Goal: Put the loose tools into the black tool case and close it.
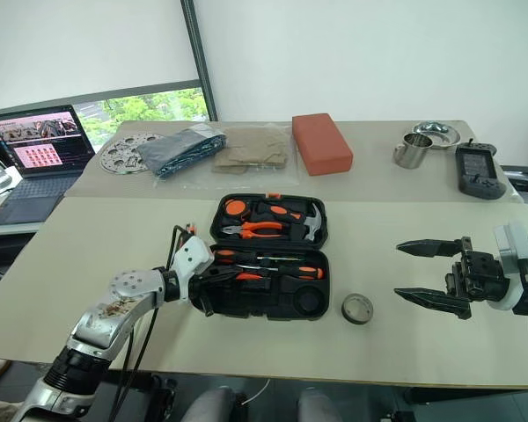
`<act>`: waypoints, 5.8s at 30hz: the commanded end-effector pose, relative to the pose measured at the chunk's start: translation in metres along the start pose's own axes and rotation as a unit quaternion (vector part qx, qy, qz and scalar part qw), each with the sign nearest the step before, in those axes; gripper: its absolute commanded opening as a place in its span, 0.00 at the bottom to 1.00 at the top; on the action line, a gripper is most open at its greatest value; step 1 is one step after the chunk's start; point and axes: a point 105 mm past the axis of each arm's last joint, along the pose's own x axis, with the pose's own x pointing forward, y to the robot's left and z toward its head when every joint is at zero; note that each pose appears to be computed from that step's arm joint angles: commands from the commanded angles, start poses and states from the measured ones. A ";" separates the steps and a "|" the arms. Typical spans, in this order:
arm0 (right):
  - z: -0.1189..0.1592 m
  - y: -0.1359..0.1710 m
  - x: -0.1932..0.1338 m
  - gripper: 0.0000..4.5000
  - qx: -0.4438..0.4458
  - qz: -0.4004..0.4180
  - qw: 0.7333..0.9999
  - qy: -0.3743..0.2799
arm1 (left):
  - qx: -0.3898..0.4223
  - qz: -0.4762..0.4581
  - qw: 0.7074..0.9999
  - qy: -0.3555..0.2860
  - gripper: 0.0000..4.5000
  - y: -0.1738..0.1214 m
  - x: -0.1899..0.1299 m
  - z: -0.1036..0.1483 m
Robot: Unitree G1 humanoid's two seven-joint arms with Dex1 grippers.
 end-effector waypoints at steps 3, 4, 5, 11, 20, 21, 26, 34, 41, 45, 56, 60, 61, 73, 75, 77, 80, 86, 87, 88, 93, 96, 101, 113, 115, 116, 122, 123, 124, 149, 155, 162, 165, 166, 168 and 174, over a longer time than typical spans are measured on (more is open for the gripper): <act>0.013 0.003 -0.002 1.00 -0.032 0.021 0.999 -0.002 | -0.047 0.000 0.997 0.063 0.01 -0.009 0.000 -0.045; 0.012 0.003 -0.002 1.00 -0.032 0.022 0.999 -0.002 | -0.047 0.000 0.997 0.065 0.01 -0.010 0.000 -0.047; 0.012 0.003 -0.002 1.00 -0.032 0.022 0.999 -0.002 | -0.047 0.000 0.997 0.067 0.01 -0.010 -0.001 -0.048; 0.012 0.002 0.000 1.00 -0.032 0.025 0.999 -0.003 | -0.056 0.006 0.995 0.078 0.01 -0.010 -0.004 -0.057; 0.014 -0.001 0.000 1.00 -0.034 0.024 0.999 -0.001 | -0.056 0.014 0.998 -0.002 0.01 -0.008 -0.004 -0.032; 0.014 -0.002 0.000 1.00 -0.035 0.024 0.999 0.000 | -0.054 0.013 0.998 -0.021 0.01 -0.009 -0.006 -0.027; 0.013 -0.003 0.003 1.00 -0.034 0.026 0.999 -0.004 | -0.068 0.041 0.990 -0.117 0.01 -0.003 -0.024 0.001; 0.012 -0.005 0.004 1.00 -0.033 0.028 0.999 -0.006 | -0.097 0.265 0.947 -0.153 0.42 0.060 -0.079 0.021; 0.013 -0.008 0.008 1.00 -0.033 0.034 0.999 -0.005 | -0.150 0.361 0.919 -0.059 0.98 0.094 -0.087 0.017; 0.015 -0.010 0.010 1.00 -0.035 0.036 0.999 -0.005 | -0.186 0.374 0.908 -0.014 0.99 0.097 -0.080 0.013; 0.015 -0.009 0.008 1.00 -0.035 0.035 0.999 -0.004 | -0.213 0.364 0.903 0.081 0.99 0.089 -0.064 -0.005; 0.018 -0.009 0.009 1.00 -0.039 0.035 0.998 -0.017 | -0.215 0.362 0.900 0.109 0.99 0.085 -0.059 -0.016; 0.019 -0.009 0.010 1.00 -0.043 0.034 0.998 -0.023 | -0.219 0.361 0.899 0.117 0.99 0.083 -0.058 -0.019; 0.024 -0.018 0.009 1.00 -0.086 0.012 0.995 -0.043 | -0.268 0.348 0.887 0.142 0.99 0.071 -0.046 -0.031; 0.026 -0.021 0.008 1.00 -0.098 0.007 0.994 -0.045 | -0.275 0.348 0.884 0.148 0.99 0.069 -0.045 -0.033; 0.027 -0.023 0.008 1.00 -0.106 0.005 0.993 -0.046 | -0.280 0.348 0.882 0.153 0.99 0.068 -0.045 -0.034; 0.026 -0.025 0.008 1.00 -0.109 0.002 0.993 -0.044 | -0.290 0.345 0.879 0.154 0.99 0.067 -0.044 -0.035; 0.022 -0.027 0.005 1.00 -0.107 -0.004 0.994 -0.035 | -0.299 0.343 0.877 0.155 0.69 0.065 -0.044 -0.035; 0.021 -0.027 0.004 1.00 -0.105 -0.006 0.994 -0.033 | -0.298 0.345 0.876 0.156 0.59 0.064 -0.045 -0.036; 0.020 -0.028 0.004 1.00 -0.104 -0.007 0.994 -0.032 | -0.298 0.346 0.876 0.158 0.51 0.064 -0.045 -0.036; 0.016 -0.028 0.001 1.00 -0.099 -0.011 0.995 -0.025 | -0.296 0.364 0.868 0.164 0.37 0.067 -0.055 -0.041; 0.015 -0.028 0.001 1.00 -0.099 -0.011 0.995 -0.024 | -0.289 0.382 0.864 0.156 0.37 0.073 -0.064 -0.041; 0.015 -0.027 0.000 1.00 -0.097 -0.011 0.995 -0.023 | -0.224 0.390 0.893 0.033 0.37 0.101 -0.083 -0.008; 0.016 -0.026 -0.003 1.00 -0.092 -0.012 0.995 -0.020 | 0.150 -0.039 0.987 -0.043 0.37 0.024 -0.052 0.090; 0.016 -0.025 -0.003 1.00 -0.094 -0.012 0.995 -0.019 | 0.195 -0.103 0.975 -0.003 0.37 0.008 -0.044 0.082; 0.017 -0.025 -0.003 1.00 -0.094 -0.012 0.995 -0.019 | 0.207 -0.120 0.971 0.010 0.37 0.003 -0.043 0.078; 0.020 -0.019 -0.004 1.00 -0.100 -0.010 0.995 -0.025 | 0.243 -0.206 0.938 0.133 0.37 -0.011 -0.033 0.041; 0.021 -0.018 -0.005 1.00 -0.100 -0.010 0.995 -0.025 | 0.244 -0.210 0.937 0.138 0.37 -0.012 -0.031 0.040; 0.021 -0.018 -0.005 1.00 -0.101 -0.010 0.995 -0.025 | 0.244 -0.212 0.936 0.141 0.37 -0.013 -0.029 0.039; 0.022 -0.016 -0.007 1.00 -0.106 -0.017 0.994 -0.023 | 0.271 -0.255 0.912 0.172 0.37 -0.034 -0.004 0.032; 0.021 -0.015 -0.008 1.00 -0.106 -0.019 0.994 -0.021 | 0.270 -0.246 0.916 0.166 0.81 -0.034 -0.003 0.035; 0.020 -0.015 -0.008 1.00 -0.105 -0.020 0.994 -0.018 | 0.237 -0.227 0.939 0.102 0.98 -0.027 -0.010 0.072; 0.020 -0.016 -0.009 1.00 -0.104 -0.020 0.994 -0.017 | 0.221 -0.231 0.945 0.070 0.98 -0.025 -0.015 0.089; 0.021 -0.016 -0.009 1.00 -0.104 -0.020 0.994 -0.017 | 0.213 -0.232 0.947 0.058 0.98 -0.024 -0.016 0.095; 0.021 -0.017 -0.008 1.00 -0.105 -0.019 0.994 -0.017 | 0.206 -0.237 0.949 0.025 0.98 -0.023 -0.014 0.102; 0.022 -0.018 -0.007 1.00 -0.107 -0.017 0.994 -0.016 | 0.176 -0.277 0.944 -0.040 0.48 -0.033 0.000 0.089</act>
